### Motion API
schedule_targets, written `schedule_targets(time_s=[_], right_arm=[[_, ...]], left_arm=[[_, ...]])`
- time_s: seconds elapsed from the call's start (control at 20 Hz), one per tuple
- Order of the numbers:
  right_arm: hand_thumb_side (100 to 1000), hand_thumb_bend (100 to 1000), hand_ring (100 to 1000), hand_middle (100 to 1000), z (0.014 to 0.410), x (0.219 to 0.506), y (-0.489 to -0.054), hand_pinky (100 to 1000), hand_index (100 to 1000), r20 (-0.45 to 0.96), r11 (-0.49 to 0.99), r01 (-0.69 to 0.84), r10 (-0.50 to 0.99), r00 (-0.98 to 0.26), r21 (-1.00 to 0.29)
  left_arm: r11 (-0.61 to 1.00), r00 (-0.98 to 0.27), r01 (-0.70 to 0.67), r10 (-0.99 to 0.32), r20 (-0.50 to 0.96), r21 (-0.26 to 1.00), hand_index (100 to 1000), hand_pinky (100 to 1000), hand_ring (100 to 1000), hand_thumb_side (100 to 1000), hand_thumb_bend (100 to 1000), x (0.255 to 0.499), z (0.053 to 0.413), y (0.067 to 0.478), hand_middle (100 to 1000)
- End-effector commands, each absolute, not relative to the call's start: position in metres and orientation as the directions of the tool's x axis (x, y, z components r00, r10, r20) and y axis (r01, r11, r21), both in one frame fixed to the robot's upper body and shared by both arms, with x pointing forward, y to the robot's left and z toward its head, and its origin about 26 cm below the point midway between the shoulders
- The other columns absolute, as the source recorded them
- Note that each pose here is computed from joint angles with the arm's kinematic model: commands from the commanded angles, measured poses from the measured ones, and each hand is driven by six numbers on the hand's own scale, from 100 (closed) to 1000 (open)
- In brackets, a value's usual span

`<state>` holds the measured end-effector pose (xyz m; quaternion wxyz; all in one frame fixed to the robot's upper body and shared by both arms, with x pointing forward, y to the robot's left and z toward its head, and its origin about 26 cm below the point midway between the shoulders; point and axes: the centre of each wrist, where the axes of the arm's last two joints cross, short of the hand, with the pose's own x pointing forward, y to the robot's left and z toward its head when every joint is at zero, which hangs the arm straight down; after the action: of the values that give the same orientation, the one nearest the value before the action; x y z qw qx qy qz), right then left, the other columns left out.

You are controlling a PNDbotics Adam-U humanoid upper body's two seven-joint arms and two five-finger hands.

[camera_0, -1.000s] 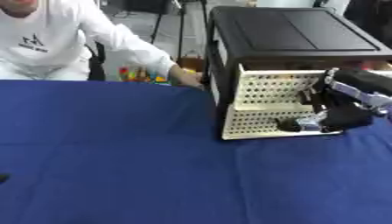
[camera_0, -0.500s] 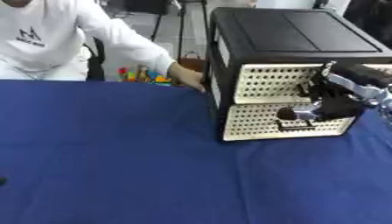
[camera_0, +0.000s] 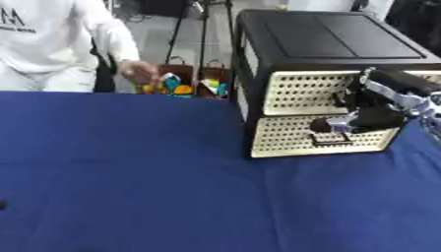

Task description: Pick up objects from table and place into drawer.

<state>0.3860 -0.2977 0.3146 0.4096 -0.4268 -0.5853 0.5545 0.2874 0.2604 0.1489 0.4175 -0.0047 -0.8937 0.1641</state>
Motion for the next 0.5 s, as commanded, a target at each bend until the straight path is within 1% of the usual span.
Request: schedule_targets(time_s=[0.05,0.1,0.3,0.5], right_arm=[[768,791,774,900,0.282,0.382,-0.298,366,917,0.015,-0.028,-0.121,0.939,-0.344,-0.992],[749,776,758,876,0.279,0.379,-0.3,361,895,0.015,-0.039,-0.146,0.935,-0.354,-0.989],[729,748,708,807,0.272,0.36,-0.303,344,845,0.012,-0.093,-0.226,0.905,-0.424,-0.97],[731,758,702,804,0.279,0.341,-0.301,338,846,0.035,-0.106,-0.271,0.882,-0.47,-0.957]], left_arm=[[0.951,-0.665,-0.113,0.141,0.733,-0.286,899,572,682,1000,584,0.286,0.155,0.261,737],[0.951,-0.665,-0.113,0.141,0.733,-0.286,899,572,682,1000,585,0.286,0.155,0.261,736],[0.951,-0.666,-0.113,0.143,0.732,-0.289,899,573,683,1000,586,0.287,0.156,0.264,733],[0.949,-0.665,-0.112,0.148,0.732,-0.294,899,573,684,1000,587,0.286,0.156,0.265,732]])
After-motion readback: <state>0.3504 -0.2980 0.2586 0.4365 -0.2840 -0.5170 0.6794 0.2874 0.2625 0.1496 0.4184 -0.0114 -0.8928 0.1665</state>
